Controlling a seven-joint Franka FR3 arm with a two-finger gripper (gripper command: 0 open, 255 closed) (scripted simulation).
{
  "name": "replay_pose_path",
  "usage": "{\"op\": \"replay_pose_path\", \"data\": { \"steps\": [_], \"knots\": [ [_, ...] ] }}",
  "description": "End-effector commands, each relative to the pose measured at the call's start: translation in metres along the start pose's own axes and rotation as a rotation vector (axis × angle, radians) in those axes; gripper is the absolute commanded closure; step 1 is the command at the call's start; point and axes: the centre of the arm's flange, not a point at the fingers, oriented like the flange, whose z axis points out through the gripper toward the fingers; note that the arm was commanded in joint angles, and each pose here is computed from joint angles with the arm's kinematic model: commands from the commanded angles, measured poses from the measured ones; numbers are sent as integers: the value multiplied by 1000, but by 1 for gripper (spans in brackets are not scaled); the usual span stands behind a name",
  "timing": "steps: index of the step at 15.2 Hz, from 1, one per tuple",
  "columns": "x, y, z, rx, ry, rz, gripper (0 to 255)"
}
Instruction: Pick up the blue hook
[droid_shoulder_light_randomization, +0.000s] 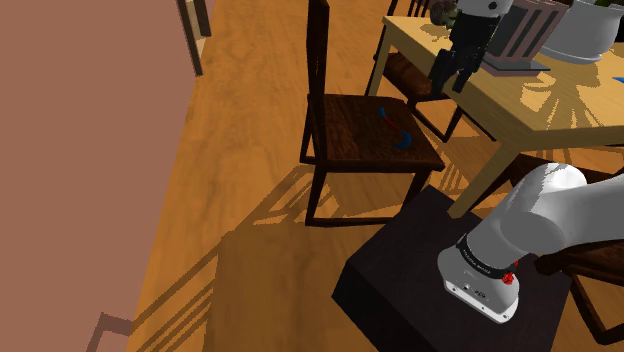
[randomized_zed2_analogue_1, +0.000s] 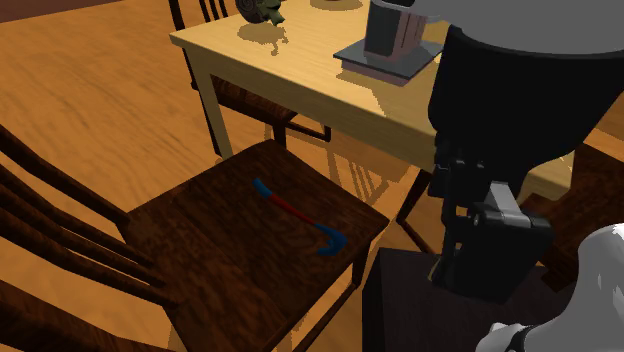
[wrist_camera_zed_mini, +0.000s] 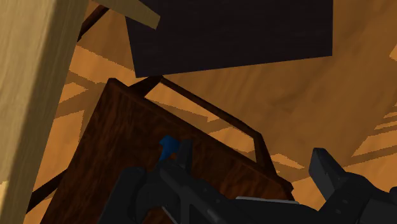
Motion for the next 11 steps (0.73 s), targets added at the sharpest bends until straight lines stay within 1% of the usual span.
{"op": "replay_pose_path", "data": {
  "steps": [1, 11],
  "knots": [
    [0, 0, 0, 0, 0, 0, 0],
    [79, 43, 85, -24, 71, 178, 0]
  ]
}}
